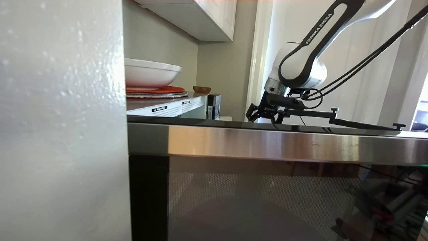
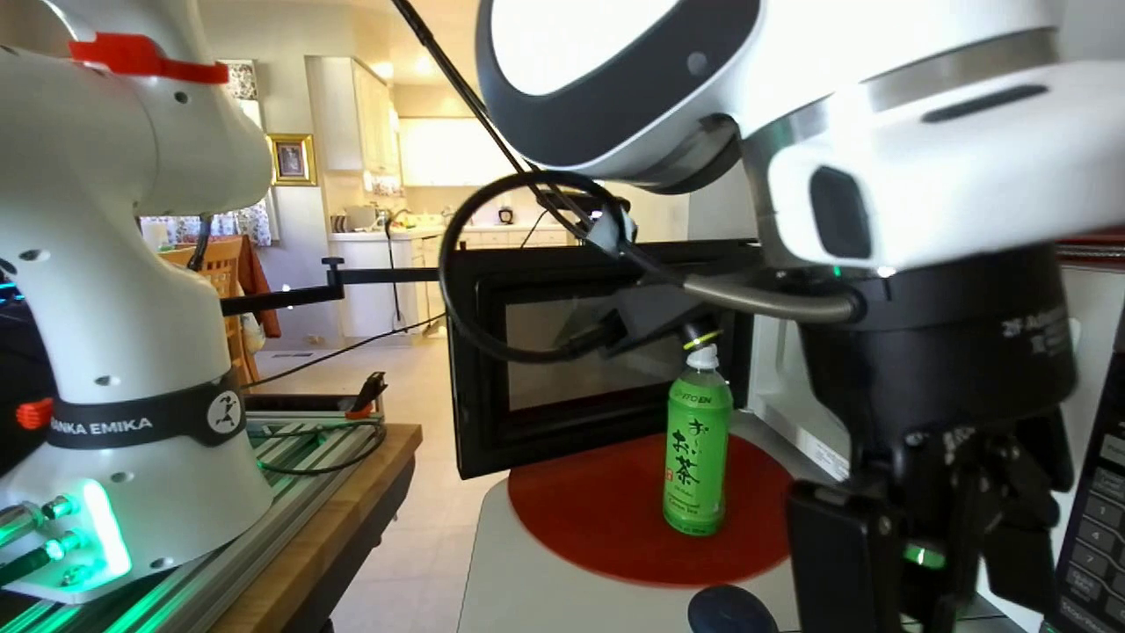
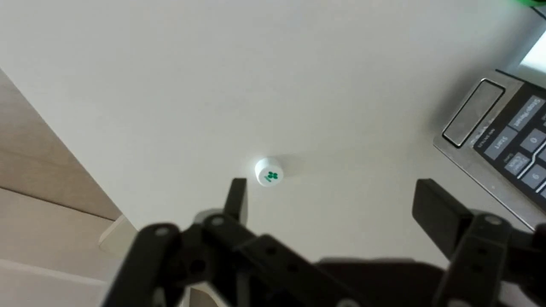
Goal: Pick up the white cap on the right and put it on the green bottle
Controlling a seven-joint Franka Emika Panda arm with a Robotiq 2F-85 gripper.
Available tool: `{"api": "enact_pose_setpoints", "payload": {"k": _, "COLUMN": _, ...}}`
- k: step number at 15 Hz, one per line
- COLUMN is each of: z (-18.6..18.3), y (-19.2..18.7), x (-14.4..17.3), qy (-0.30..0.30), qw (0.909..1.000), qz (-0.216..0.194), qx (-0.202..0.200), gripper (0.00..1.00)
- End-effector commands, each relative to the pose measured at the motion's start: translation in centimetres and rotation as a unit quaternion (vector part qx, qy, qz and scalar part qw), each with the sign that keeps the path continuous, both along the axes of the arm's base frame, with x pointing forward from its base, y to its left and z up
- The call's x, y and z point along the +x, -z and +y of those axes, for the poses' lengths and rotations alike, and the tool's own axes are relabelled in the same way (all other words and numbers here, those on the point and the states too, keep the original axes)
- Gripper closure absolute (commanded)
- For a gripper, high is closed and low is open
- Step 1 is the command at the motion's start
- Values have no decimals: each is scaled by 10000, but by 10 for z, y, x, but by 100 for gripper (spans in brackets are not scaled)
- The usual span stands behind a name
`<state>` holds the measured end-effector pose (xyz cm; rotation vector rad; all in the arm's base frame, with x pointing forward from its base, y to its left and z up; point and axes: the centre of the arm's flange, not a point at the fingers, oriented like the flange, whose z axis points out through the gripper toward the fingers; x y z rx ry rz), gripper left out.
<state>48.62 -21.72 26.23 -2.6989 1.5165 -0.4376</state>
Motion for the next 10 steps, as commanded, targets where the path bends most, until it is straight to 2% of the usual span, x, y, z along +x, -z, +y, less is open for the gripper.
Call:
{"api": "enact_pose_setpoints", "payload": {"k": 1, "z": -20, "y": 23, "x": 27, "qy": 179, "qw": 9998, "qz": -20, "qx": -7, "gripper": 0}}
{"api": "enact_pose_setpoints", "payload": {"k": 10, "z": -51, "y": 69, "x": 45, "qy": 542, "qw": 9983, "qz": 204, "qx": 14, "gripper": 0}}
